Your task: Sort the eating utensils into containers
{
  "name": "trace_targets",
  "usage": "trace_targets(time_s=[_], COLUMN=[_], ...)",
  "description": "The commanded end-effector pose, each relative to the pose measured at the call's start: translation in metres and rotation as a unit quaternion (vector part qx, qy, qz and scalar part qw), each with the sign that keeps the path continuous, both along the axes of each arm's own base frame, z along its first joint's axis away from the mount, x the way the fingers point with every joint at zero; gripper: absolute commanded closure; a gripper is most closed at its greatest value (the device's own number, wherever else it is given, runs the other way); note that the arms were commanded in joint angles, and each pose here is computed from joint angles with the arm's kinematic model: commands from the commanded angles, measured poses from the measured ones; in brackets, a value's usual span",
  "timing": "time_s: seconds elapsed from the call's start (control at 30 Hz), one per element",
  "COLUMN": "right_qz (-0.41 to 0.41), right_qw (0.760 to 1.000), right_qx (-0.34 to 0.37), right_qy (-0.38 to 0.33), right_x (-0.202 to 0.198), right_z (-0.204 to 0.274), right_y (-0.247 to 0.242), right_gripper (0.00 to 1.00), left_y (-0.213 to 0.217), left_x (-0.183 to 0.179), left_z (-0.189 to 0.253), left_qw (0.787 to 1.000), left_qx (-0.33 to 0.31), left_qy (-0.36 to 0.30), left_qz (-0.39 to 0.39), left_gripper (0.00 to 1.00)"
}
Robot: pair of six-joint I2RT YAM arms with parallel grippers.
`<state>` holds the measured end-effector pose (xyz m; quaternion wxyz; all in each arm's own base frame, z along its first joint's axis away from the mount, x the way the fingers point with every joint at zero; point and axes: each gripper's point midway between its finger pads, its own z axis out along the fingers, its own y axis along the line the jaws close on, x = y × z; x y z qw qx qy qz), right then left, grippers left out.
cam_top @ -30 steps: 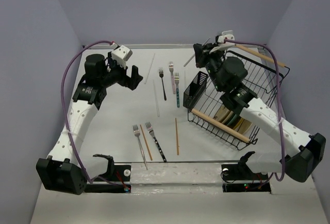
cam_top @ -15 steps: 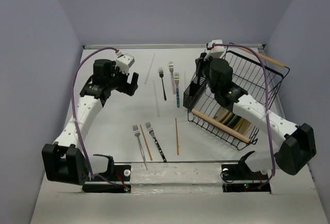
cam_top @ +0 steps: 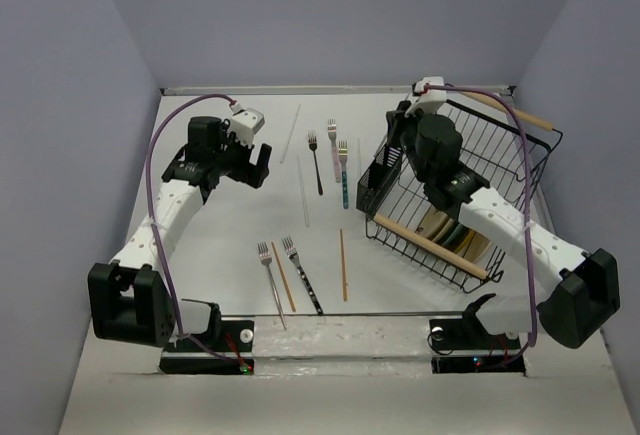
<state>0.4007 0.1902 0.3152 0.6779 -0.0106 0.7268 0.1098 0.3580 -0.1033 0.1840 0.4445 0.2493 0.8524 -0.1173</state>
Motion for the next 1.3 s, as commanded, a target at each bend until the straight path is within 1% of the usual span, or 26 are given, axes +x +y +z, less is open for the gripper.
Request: trace_targets(time_s=[0.0, 0.1, 0.23, 0.47, 0.6, 0.77, 0.97, 1.1, 1.27], right_qz=[-0.023, -0.028, -0.042, -0.034, -0.015, -0.017, -0.021, -0.023, -0.026], right_qw=[0.997, 0.997, 0.997, 0.999, 1.0, 1.0, 0.998, 0.996, 0.995], right_qx=[0.006, 0.0, -0.009, -0.011, -0.008, 0.011, -0.001, 0.005, 0.012], right_qy=[-0.072, -0.078, -0.072, -0.039, -0.008, 0.023, 0.067, 0.087, 0.096], right_x=[-0.01, -0.014, -0.02, -0.017, -0.008, 0.002, 0.019, 0.029, 0.038], right_z=[0.07, 0.075, 0.068, 0.034, 0.006, -0.019, -0.058, -0.074, -0.08], right_y=[-0.022, -0.027, -0.037, -0.031, -0.018, -0.021, -0.025, -0.03, -0.036], right_gripper=[1.0, 1.0, 1.0, 1.0, 1.0, 1.0, 1.0, 0.99, 0.99], left_y=[-0.002, -0.002, -0.002, -0.004, -0.003, -0.002, 0.0, 0.0, 0.001], left_x=[0.003, 0.004, 0.005, 0.007, 0.006, 0.005, 0.005, 0.005, 0.005], left_z=[0.002, 0.002, 0.0, -0.005, -0.006, -0.006, -0.007, -0.008, -0.009], left_qw=[1.0, 1.0, 1.0, 1.0, 1.0, 1.0, 1.0, 1.0, 1.0], left_qx=[-0.006, -0.006, -0.005, -0.01, -0.008, -0.004, 0.002, 0.004, 0.007], left_qy=[-0.009, -0.009, -0.008, 0.001, 0.001, -0.001, -0.003, -0.004, -0.004], left_qz=[-0.007, -0.005, -0.006, -0.006, -0.005, -0.006, -0.005, -0.007, -0.006], left_gripper=[0.01, 0.01, 0.01, 0.01, 0.01, 0.01, 0.01, 0.01, 0.01])
